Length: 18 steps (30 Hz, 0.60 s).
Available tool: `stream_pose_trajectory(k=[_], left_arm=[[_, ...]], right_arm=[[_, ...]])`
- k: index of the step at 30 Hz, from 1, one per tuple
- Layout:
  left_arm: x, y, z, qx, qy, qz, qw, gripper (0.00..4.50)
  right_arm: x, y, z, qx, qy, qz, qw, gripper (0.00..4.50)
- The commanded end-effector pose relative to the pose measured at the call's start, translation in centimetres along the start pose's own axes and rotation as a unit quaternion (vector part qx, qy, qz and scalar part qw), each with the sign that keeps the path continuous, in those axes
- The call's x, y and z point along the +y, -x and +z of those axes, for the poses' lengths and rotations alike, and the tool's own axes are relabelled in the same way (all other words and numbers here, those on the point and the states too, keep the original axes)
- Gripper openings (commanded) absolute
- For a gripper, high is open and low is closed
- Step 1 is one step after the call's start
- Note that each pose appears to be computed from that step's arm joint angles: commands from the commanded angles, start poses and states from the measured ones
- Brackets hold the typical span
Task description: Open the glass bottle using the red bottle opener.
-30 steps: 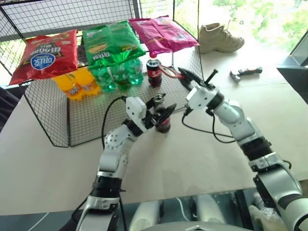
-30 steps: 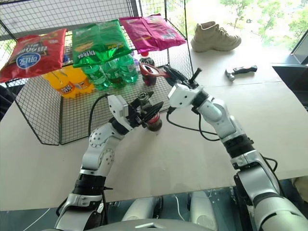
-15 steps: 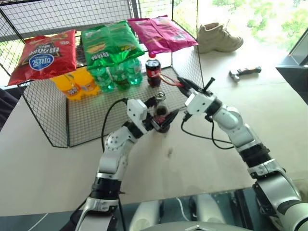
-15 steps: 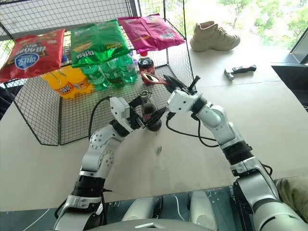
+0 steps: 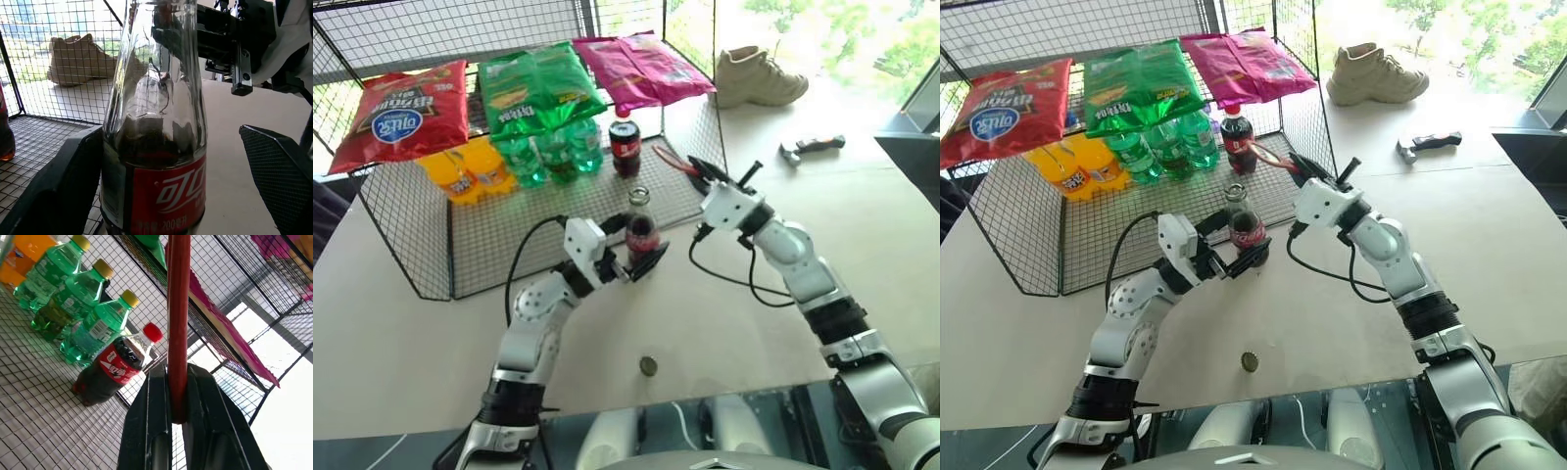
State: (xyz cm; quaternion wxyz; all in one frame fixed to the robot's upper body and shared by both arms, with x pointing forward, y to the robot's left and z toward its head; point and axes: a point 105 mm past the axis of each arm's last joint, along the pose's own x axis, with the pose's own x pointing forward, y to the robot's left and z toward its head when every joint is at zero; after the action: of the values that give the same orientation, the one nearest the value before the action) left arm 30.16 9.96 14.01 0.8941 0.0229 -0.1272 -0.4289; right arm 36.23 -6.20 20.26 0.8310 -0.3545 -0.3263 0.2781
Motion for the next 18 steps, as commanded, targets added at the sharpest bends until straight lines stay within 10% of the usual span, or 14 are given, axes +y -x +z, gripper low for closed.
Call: stream_pose_trajectory(k=[1,10,18], left_arm=[[-0.5,0.9,1.0,-0.008,-0.010,-0.010,1.000,4.46],[-1.3,4.8,-0.2,0.048,-0.004,0.000,0.999,4.46],[-0.7,8.9,-2.6,0.131,0.007,0.067,0.989,4.46]], right_arm=[[-1.8,0.9,0.4,-0.002,-0.011,-0.031,0.999,0.00],[-1.9,4.8,-2.2,0.079,-0.112,-0.017,0.990,0.00],[3.1,10.1,-4.4,0.205,-0.327,0.089,0.918,0.00]])
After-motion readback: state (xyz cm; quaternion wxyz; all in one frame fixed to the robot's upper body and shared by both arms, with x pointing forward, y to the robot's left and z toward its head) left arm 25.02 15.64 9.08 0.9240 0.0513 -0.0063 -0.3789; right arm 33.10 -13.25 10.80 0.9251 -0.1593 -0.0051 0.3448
